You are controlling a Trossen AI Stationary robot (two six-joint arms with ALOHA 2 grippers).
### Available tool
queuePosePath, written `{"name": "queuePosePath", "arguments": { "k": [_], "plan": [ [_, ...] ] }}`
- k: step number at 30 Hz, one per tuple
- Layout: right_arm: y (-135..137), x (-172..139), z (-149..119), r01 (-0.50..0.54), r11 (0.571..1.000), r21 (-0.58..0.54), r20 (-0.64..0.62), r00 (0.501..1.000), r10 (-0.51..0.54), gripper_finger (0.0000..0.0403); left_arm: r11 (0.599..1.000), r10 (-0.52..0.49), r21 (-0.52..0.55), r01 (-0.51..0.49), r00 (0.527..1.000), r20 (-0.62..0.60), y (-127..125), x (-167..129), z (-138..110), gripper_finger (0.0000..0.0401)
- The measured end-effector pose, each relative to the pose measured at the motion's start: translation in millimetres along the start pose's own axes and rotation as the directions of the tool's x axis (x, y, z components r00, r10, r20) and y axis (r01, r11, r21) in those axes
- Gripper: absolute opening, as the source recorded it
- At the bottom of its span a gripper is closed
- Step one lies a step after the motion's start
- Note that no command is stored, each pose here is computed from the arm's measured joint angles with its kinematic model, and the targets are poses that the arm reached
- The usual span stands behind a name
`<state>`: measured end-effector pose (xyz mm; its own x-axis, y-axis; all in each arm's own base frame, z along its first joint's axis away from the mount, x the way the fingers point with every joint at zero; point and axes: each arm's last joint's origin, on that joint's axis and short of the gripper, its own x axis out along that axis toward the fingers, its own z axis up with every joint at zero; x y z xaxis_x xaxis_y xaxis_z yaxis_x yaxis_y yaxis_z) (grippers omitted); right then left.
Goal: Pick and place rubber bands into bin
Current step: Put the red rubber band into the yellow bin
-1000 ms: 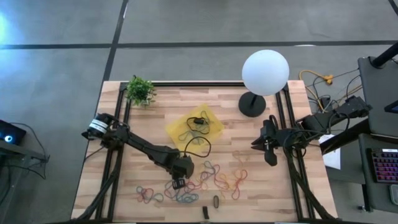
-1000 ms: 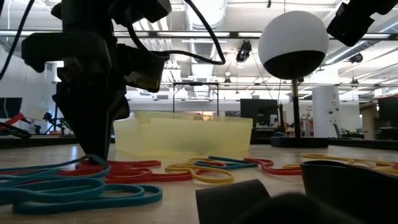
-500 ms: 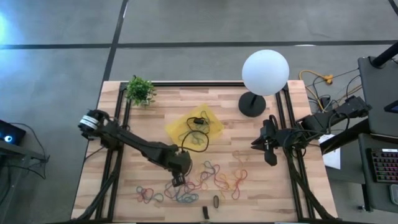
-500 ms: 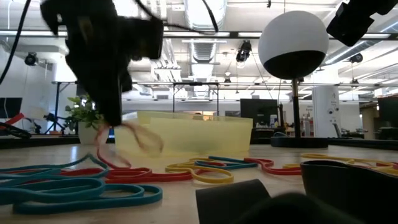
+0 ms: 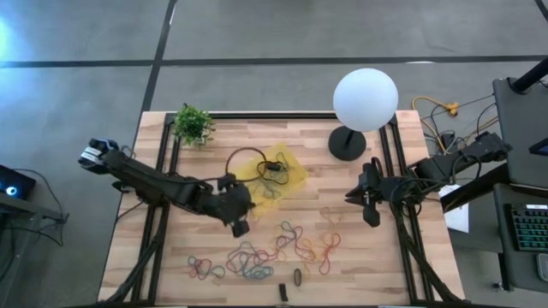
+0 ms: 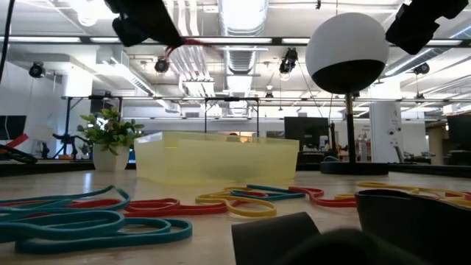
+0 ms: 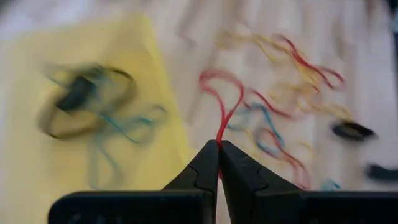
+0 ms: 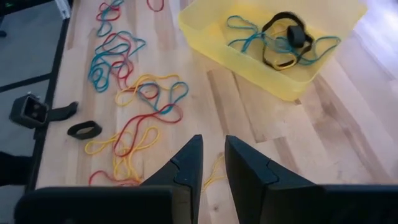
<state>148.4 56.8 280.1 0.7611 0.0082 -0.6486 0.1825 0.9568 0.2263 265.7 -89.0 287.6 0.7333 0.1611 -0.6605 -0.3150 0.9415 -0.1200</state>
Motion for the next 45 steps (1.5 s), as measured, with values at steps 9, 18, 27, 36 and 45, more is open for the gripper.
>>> {"name": "queuePosePath", "arguments": {
  "k": [9, 18, 27, 36, 45],
  "plan": [
    [1, 2, 3, 0.043, 0.999, 0.012, 0.048, 0.998, -0.043, 0.0059, 0.98, 0.174, 0.081, -0.179, 0.983, 0.066, 38, 11, 19, 0.0],
    [2, 3, 6, 0.062, 0.997, 0.052, 0.092, 0.994, -0.067, 0.0059, 0.958, 0.246, 0.169, -0.231, 0.967, -0.072, 71, 54, 15, 0.0],
    [3, 3, 9, 0.044, 0.993, 0.11, 0.122, 0.991, -0.058, 0.0059, 0.943, 0.28, 0.226, -0.242, 0.948, -0.153, 79, 74, 2, 0.0002],
    [7, 13, 9, 0.059, 0.993, 0.106, 0.099, 0.993, -0.069, 0.0059, 0.948, 0.262, 0.22, -0.229, 0.956, -0.131, 78, 75, 4, 0.0079],
    [15, 64, -17, 0.085, 0.992, 0.092, -0.19, 0.98, -0.066, 0.0059, 0.975, 0.155, 0.169, -0.142, 0.985, -0.069, 67, 50, 17, 0.0113]
  ]
}}
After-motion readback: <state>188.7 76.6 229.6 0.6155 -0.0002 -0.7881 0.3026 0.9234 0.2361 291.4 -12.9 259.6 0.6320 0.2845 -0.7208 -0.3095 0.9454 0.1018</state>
